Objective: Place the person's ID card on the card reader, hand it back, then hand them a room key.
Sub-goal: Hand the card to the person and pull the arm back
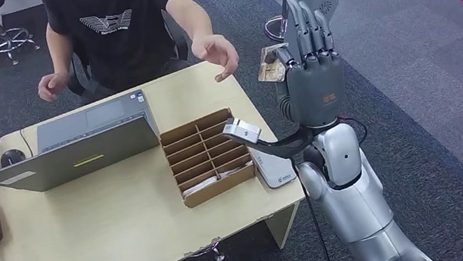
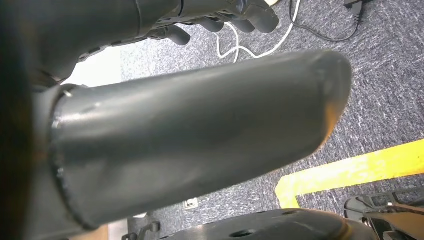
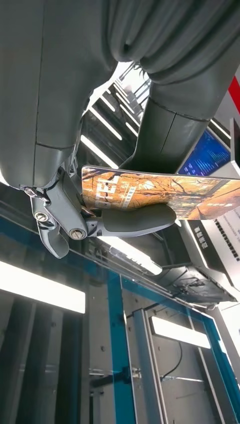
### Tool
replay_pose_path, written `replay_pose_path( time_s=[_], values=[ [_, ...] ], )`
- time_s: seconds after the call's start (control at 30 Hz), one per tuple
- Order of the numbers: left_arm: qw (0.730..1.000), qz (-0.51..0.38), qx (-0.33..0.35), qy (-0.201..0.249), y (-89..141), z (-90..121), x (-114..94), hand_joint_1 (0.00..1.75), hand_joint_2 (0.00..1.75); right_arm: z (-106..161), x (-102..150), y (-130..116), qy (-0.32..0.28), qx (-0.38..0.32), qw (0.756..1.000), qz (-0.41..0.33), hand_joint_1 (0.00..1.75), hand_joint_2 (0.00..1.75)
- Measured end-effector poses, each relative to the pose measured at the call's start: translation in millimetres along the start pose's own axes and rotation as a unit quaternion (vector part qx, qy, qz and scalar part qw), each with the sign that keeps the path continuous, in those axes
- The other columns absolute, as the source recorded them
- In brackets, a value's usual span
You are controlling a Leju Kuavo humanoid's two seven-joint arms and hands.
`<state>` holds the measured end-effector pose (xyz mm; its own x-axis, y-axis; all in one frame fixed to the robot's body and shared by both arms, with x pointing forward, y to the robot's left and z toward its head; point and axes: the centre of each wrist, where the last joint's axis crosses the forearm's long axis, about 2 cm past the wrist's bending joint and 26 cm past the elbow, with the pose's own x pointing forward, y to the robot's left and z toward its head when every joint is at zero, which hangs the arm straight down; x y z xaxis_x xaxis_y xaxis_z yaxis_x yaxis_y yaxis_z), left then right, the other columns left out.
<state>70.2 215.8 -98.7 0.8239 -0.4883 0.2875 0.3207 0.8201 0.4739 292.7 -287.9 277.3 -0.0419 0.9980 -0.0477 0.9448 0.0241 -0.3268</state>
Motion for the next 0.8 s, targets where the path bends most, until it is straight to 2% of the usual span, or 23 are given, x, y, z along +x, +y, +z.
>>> replay_pose_path(
  time_s=[0.17, 0.33, 0.8],
  values=[
    [1.0, 0.001, 0.0, -0.003, 1, -1, 3, 0.0, 0.0, -5, 5, 0, 0.034, -0.007, 0.999, -0.007, 1.75, 1.75],
    [1.0, -0.002, 0.001, -0.01, 2, -2, 7, 0.0, 0.0, -13, 13, 4, 0.042, -0.011, 0.999, -0.017, 1.75, 1.75],
    [1.0, -0.006, 0.002, -0.021, 2, -2, 15, 0.0, 0.0, -29, 41, 34, 0.17, 0.02, 0.984, -0.049, 1.75, 1.75]
  ],
)
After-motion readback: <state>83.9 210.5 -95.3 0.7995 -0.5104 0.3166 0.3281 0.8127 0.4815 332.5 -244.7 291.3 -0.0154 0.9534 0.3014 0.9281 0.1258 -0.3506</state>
